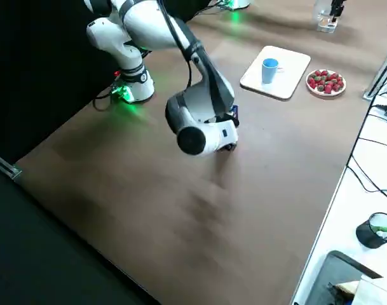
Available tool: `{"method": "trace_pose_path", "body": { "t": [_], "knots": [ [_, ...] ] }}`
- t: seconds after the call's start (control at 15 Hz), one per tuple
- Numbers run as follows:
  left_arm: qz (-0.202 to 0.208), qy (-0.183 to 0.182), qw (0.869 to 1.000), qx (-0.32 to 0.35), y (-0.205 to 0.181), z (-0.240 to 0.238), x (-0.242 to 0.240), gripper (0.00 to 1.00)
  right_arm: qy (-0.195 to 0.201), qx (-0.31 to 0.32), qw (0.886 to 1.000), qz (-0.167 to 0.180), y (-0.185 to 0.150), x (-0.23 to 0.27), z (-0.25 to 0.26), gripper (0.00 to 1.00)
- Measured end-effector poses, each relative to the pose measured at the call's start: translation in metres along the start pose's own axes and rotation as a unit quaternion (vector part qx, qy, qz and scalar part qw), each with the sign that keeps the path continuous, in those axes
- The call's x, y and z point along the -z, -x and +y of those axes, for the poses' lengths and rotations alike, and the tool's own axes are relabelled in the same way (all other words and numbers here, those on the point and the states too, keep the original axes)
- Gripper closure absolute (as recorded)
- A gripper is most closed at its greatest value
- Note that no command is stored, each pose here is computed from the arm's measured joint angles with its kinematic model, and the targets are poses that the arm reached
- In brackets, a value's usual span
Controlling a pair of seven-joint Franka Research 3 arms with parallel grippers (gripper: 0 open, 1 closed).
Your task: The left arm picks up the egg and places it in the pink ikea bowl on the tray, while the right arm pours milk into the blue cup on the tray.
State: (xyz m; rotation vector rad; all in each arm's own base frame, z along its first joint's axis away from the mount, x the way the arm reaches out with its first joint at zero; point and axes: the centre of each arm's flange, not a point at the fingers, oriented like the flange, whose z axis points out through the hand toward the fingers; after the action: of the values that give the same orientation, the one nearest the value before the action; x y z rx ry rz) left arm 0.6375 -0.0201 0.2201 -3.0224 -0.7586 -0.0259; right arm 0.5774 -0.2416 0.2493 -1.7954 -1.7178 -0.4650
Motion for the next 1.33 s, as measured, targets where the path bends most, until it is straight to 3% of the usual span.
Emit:
{"method": "trace_pose_path", "body": {
  "t": [0.27, 0.8, 1.0, 1.2, 1.33],
  "knots": [
    [0.003, 0.003, 1.000, 0.000, -0.003, 0.002, 0.000, 0.29, -0.008, 0.005, 0.999, 0.035, 0.019, -0.022, 0.000, 0.00],
    [0.005, 0.006, 1.000, 0.000, -0.006, 0.005, -0.009, 0.29, -0.016, 0.045, 0.997, 0.060, 0.031, -0.053, 0.007, 0.00],
    [0.006, 0.007, 1.000, 0.000, -0.006, 0.005, -0.009, 0.35, -0.017, 0.047, 0.997, 0.064, 0.030, -0.058, 0.009, 0.00],
    [0.012, 0.010, 1.000, -0.001, -0.009, 0.008, -0.003, 0.53, -0.018, 0.052, 0.996, 0.071, 0.028, -0.064, 0.012, 0.00],
    [0.011, 0.010, 1.000, 0.000, -0.009, 0.008, -0.003, 0.53, -0.015, 0.053, 0.996, 0.076, 0.028, -0.066, 0.013, 0.00]
  ]
}}
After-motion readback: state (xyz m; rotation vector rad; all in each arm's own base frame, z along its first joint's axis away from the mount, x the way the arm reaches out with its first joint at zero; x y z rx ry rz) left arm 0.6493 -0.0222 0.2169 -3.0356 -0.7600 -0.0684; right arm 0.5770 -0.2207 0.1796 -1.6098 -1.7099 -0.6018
